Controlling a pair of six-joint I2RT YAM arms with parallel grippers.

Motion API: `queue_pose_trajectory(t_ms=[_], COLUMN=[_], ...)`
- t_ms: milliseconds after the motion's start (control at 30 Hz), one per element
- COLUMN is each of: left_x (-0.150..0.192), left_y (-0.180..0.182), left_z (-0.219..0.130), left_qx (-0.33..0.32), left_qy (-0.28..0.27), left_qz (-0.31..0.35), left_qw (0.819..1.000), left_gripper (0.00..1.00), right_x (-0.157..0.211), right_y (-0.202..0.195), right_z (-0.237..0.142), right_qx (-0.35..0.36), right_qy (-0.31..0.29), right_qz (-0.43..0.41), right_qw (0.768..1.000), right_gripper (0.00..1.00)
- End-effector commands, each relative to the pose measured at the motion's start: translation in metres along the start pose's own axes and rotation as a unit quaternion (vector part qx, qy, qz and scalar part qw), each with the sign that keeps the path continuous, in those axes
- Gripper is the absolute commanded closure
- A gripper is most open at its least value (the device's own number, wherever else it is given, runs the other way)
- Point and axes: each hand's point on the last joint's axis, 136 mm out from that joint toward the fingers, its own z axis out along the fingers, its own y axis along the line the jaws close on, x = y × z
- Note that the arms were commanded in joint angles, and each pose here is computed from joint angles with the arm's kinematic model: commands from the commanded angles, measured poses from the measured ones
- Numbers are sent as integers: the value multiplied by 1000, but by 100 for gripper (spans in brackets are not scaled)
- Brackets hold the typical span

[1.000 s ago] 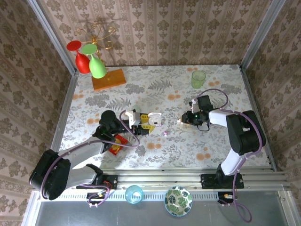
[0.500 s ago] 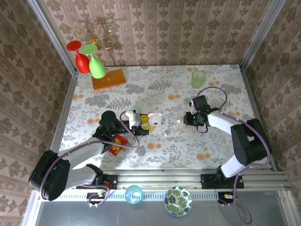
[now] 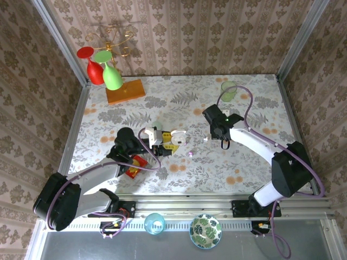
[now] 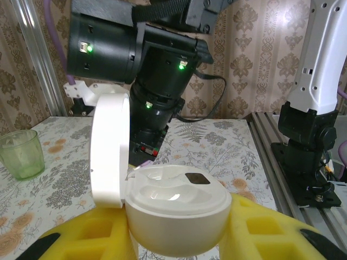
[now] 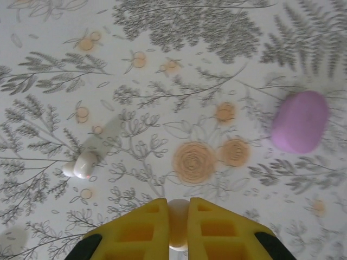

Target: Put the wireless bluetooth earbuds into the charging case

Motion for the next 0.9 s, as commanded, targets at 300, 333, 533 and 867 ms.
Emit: queue_pose_trajectory(t_ms=[300, 333, 533, 867], left_x=[-5, -5, -1, 2], left_y=[-6, -6, -2, 11], left_z=[-3, -3, -4, -7], left_qx=[6, 5, -3, -13], left_qy=[-7, -7, -2, -14], left_qz=[20, 20, 13, -18], left_qw=[1000, 1000, 1000, 1000], left_gripper=[79, 79, 79, 79], right_x=[4, 3, -1, -21], right_y=[-3, -2, 7, 46], right_z=[-15, -16, -21, -77], right_qx=[120, 124, 120, -117], right_qy=[21, 22, 19, -84], right_qz=[-65, -71, -92, -89], right_qw=[990, 990, 988, 986], right_gripper=[89, 89, 88, 89])
